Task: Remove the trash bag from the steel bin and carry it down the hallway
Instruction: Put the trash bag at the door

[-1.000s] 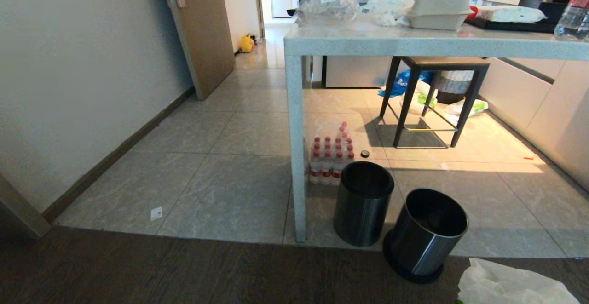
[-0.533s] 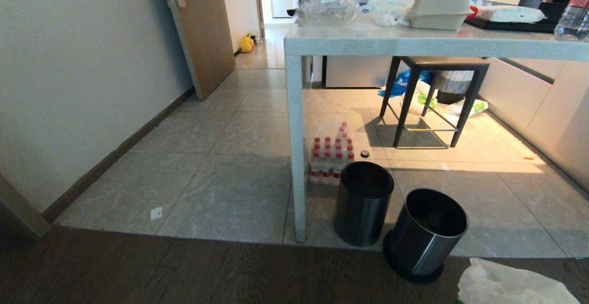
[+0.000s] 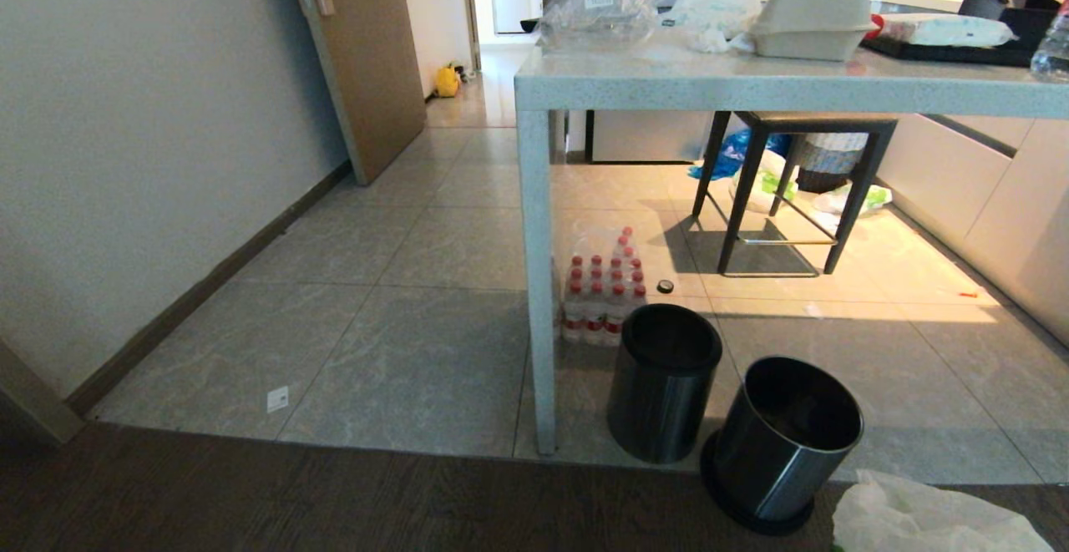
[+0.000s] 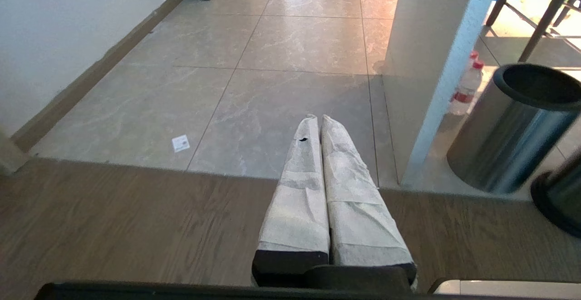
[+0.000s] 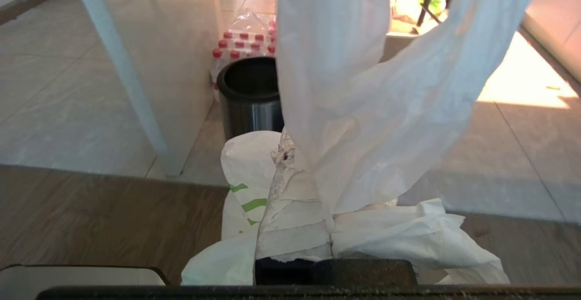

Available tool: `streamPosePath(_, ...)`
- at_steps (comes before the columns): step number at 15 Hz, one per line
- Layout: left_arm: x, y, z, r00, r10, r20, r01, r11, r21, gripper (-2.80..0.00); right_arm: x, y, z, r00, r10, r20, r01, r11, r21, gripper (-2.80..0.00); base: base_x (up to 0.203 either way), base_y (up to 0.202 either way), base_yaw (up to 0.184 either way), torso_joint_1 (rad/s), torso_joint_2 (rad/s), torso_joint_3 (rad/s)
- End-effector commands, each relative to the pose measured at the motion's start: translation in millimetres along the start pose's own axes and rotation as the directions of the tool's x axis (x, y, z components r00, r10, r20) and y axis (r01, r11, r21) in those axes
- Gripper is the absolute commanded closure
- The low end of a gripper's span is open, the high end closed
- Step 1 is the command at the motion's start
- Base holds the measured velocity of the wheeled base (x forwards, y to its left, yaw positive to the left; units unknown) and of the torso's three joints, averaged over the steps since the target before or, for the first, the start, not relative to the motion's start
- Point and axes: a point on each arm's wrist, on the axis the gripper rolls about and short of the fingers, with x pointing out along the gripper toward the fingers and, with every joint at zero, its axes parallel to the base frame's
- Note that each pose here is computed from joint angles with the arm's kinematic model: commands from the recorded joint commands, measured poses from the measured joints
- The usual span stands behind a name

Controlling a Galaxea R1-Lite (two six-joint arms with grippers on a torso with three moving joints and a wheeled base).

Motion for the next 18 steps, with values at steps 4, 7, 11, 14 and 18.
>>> streamPosePath(4, 0.0, 0.0, 0.2, 1.000, 0.000, 0.002, 0.000, 1.000, 0.002, 0.00, 0.0, 0.0, 0.0, 1.000, -0.001, 0.000, 0.001, 1.000, -0.001, 0.00, 0.188, 0.000, 0.002, 0.002, 0.00, 0.004)
streamPosePath(7, 0.0, 0.0, 0.0, 1.000, 0.000, 0.000, 0.000, 1.000, 0.002, 0.00, 0.0, 0.0, 0.0, 1.000, 0.000, 0.000, 0.000, 1.000, -0.001, 0.00, 0.191, 0.000, 0.001, -0.001, 0.01, 0.003)
streamPosePath(11, 0.0, 0.0, 0.0, 1.000, 0.000, 0.000, 0.000, 1.000, 0.000, 0.00, 0.0, 0.0, 0.0, 1.000, 0.000, 0.000, 0.000, 1.000, -0.001, 0.00, 0.102, 0.000, 0.001, 0.004, 0.00, 0.001)
streamPosePath(14, 0.0, 0.0, 0.0, 1.000, 0.000, 0.000, 0.000, 1.000, 0.000, 0.00, 0.0, 0.0, 0.0, 1.000, 0.000, 0.000, 0.000, 1.000, -0.001, 0.00, 0.000, 0.000, 0.000, 0.000, 0.00, 0.000)
streamPosePath(18, 0.0, 0.0, 0.0, 1.000, 0.000, 0.000, 0.000, 1.000, 0.000, 0.00, 0.0, 0.0, 0.0, 1.000, 0.000, 0.000, 0.000, 1.000, -0.001, 0.00, 0.000, 0.000, 0.000, 0.000, 0.00, 0.000)
